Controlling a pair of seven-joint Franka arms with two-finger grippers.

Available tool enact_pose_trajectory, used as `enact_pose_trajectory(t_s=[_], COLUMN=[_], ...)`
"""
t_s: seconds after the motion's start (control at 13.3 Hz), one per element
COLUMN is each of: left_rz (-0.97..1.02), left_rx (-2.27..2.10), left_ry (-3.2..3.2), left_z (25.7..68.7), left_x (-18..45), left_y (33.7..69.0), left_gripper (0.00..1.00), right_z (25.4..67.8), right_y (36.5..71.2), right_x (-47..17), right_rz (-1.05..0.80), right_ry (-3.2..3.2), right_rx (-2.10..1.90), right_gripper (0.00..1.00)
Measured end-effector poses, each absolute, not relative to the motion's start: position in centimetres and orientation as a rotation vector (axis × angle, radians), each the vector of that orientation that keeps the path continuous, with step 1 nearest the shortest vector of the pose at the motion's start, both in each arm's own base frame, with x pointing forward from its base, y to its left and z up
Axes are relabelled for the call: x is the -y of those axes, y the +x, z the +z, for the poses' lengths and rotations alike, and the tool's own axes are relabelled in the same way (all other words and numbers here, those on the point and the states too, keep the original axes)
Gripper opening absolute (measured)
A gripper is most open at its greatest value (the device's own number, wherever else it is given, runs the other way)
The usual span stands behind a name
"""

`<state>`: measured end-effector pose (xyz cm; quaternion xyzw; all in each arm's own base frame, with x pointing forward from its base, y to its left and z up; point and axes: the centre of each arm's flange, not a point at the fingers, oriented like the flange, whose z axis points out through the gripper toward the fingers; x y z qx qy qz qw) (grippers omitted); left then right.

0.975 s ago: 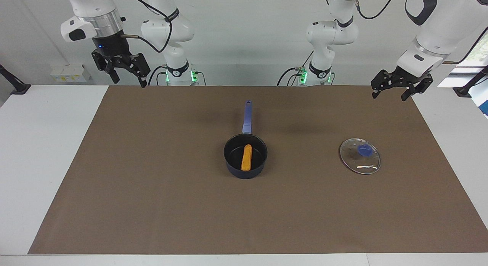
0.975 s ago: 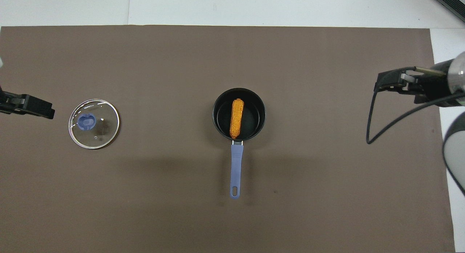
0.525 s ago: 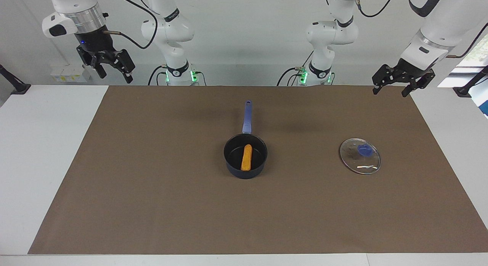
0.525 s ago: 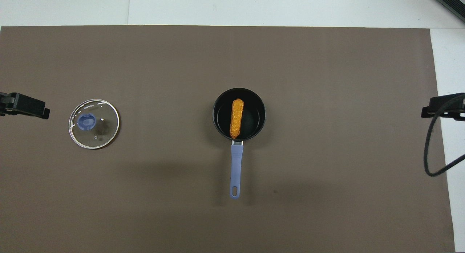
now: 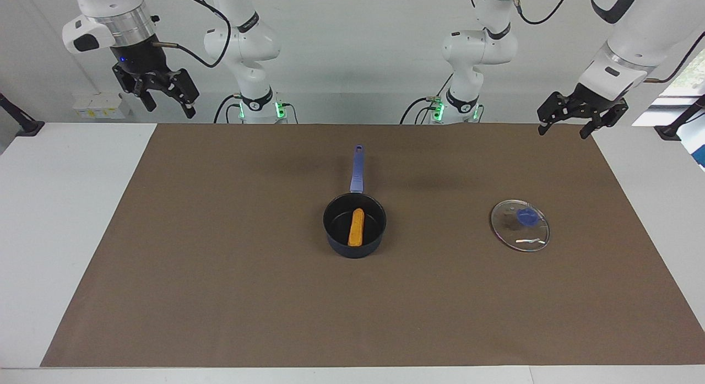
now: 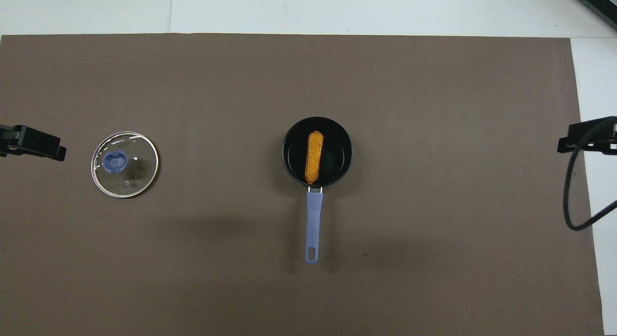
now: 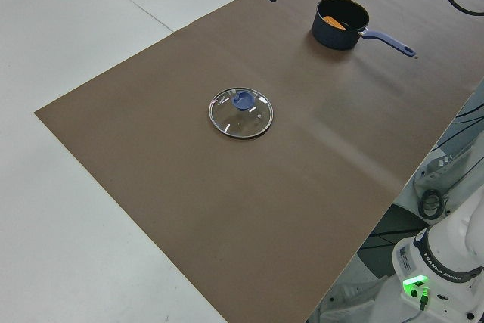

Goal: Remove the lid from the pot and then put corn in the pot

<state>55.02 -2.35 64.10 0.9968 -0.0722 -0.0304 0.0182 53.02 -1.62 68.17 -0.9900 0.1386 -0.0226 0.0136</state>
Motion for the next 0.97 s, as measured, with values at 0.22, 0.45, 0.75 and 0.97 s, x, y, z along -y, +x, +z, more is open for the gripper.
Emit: enact_pose_trajectory(t_s=[0.22,0.45,0.75,0.97], left_rz=[-0.134,-0.156,-0.156,-0.153], left_rx=[0.224,0.225,0.225,0.225], left_ry=[3.095,3.093,3.093,3.093], left_z=[64.06,64.06,64.07,64.17], left_x=[2.31,2.3,2.3,2.31], left_y=[54.67,54.48,54.47,54.45], left_gripper=[1.0,1.0,1.0,1.0], right_z=[68.06,68.08,68.21,68.24], right_y=[53.68,53.55,53.38,53.37], right_x=[1.61,1.49,1.17,1.06], right_rz=[-0.069,-0.052,-0.038,-0.038], right_ry=[-3.085,-3.1,-3.11,-3.11], right_rx=[-0.432,-0.33,-0.238,-0.234], right_gripper=[1.0,1.0,1.0,1.0])
